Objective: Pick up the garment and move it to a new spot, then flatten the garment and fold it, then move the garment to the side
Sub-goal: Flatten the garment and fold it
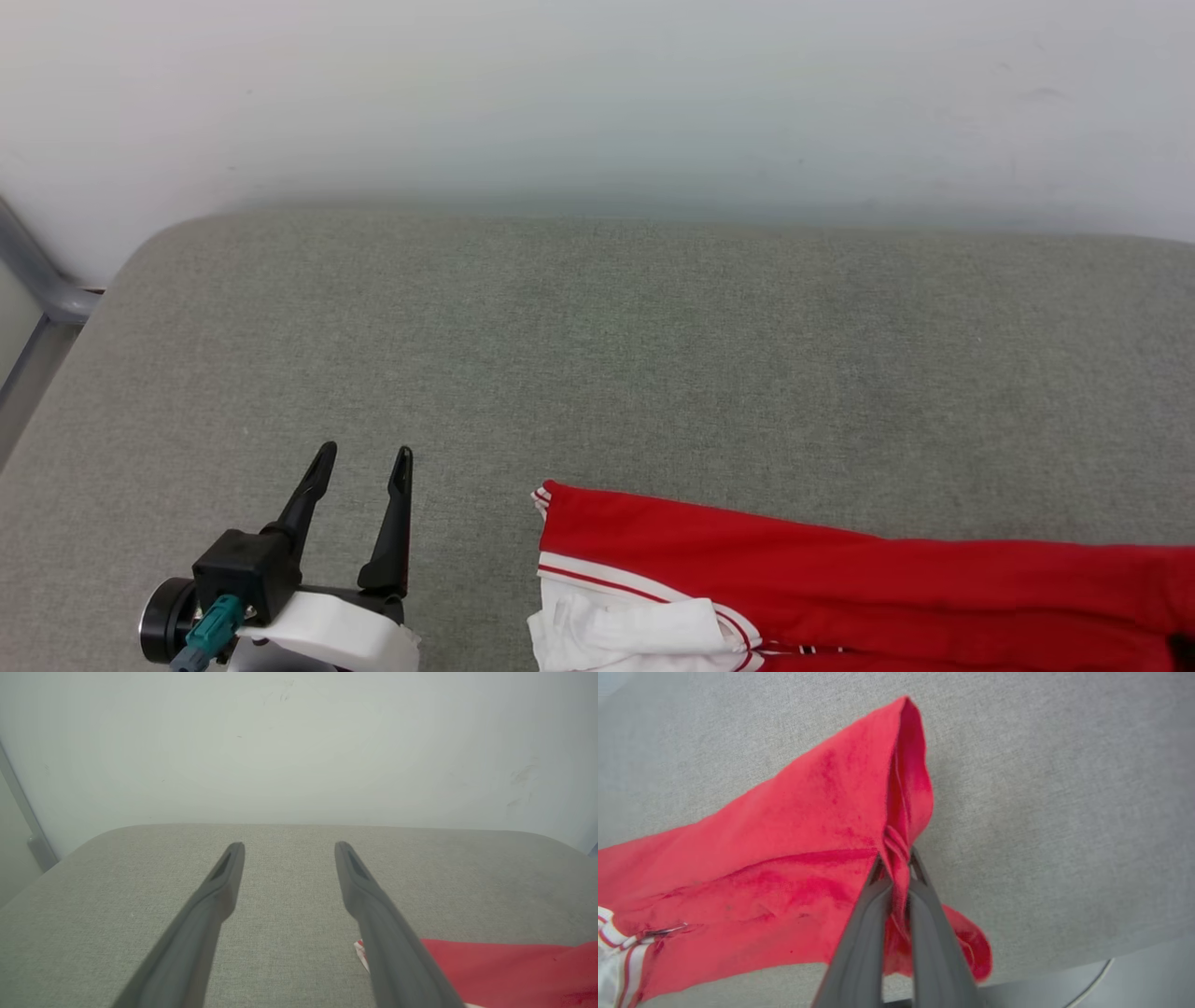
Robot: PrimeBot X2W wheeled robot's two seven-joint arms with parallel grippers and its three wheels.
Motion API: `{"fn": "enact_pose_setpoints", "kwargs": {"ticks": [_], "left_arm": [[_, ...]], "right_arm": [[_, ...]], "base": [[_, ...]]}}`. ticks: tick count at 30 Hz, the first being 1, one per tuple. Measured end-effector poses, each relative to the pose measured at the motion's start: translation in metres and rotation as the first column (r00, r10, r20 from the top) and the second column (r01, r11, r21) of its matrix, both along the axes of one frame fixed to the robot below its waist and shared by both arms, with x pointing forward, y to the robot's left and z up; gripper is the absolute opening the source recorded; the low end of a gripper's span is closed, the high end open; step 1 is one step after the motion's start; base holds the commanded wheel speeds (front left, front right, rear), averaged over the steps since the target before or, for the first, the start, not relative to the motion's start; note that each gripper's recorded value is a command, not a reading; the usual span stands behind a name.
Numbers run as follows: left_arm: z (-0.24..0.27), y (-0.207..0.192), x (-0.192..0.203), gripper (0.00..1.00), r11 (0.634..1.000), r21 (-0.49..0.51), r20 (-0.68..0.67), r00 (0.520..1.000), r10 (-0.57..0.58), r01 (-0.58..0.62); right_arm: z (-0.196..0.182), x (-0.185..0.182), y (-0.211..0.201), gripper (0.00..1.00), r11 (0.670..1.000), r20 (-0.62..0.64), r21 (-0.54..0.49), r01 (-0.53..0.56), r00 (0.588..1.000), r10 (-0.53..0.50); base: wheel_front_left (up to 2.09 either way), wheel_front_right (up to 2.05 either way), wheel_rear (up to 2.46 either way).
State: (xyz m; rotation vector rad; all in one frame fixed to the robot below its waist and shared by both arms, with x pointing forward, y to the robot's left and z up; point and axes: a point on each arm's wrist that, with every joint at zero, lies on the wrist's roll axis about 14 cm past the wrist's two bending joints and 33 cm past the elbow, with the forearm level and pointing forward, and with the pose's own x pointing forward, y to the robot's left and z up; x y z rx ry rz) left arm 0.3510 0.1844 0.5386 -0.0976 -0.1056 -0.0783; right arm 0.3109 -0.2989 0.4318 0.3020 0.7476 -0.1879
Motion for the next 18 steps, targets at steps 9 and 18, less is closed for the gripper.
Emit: {"fn": "enact_pose_setpoints", "kwargs": {"ticks": [9, 18], "left_arm": [[0.000, -0.001, -0.005, 1.00, 1.000, 0.002, -0.007, 1.000, -0.002, 0.002], [0.000, 0.002, -0.010, 1.00, 1.000, 0.000, -0.017, 1.000, 0.008, -0.008]], "right_arm": [[0.008, -0.005, 0.074, 0.00, 0.881, -0.012, 0.468, -0.067, 0.997, 0.082], [0.027, -0.004, 0.157, 0.00, 0.587, 0.112, 0.774, -0.238, 0.964, 0.242]], "base": [[0.00, 0.00, 0.00], [0.00, 0.00, 0.00]]}}
